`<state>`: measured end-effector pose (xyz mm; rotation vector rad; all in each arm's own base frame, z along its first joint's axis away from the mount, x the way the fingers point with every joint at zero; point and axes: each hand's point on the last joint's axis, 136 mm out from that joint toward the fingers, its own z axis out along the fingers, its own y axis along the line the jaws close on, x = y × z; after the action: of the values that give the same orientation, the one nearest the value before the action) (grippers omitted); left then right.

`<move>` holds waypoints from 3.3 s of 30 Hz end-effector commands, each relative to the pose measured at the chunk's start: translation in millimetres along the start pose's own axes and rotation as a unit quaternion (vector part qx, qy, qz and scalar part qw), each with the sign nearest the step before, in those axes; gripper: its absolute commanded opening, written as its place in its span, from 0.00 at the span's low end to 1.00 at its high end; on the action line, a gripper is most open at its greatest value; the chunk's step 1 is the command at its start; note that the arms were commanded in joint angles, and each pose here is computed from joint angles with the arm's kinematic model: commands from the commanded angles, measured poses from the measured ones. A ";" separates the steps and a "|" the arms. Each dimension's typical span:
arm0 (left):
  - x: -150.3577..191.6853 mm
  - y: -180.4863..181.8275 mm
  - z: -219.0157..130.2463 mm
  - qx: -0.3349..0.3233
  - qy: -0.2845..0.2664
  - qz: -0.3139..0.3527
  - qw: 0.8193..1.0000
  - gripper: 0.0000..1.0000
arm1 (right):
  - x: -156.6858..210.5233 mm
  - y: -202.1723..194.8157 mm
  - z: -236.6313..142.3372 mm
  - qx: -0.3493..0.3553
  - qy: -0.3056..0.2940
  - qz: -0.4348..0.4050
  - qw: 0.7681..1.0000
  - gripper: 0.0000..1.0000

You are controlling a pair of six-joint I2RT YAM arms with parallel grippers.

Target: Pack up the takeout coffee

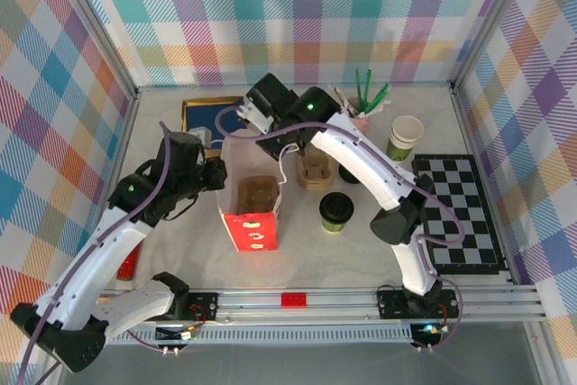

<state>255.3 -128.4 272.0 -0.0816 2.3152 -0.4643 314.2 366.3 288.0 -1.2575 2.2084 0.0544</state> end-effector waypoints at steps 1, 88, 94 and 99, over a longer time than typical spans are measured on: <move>-9.9 3.0 -15.6 0.005 -0.060 -0.014 0.998 0.06 | -25.7 -8.7 -50.4 0.052 -0.084 -0.013 0.995 0.00; -29.4 -30.5 15.0 -0.011 -0.020 -0.108 0.994 0.00 | 64.1 -25.5 -109.6 0.077 -0.149 0.049 0.985 0.60; 0.7 -25.1 45.4 -0.009 0.014 -0.131 0.991 0.00 | 66.6 -19.9 -109.8 0.056 -0.133 0.066 0.987 0.74; -13.2 -28.6 30.8 -0.004 -0.005 -0.128 0.992 0.00 | 62.1 -12.4 -116.6 0.021 -0.119 0.113 0.986 0.81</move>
<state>281.2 -162.1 248.0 -0.3749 2.3685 -0.5305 253.9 273.1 349.7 -0.9666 2.0632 0.1593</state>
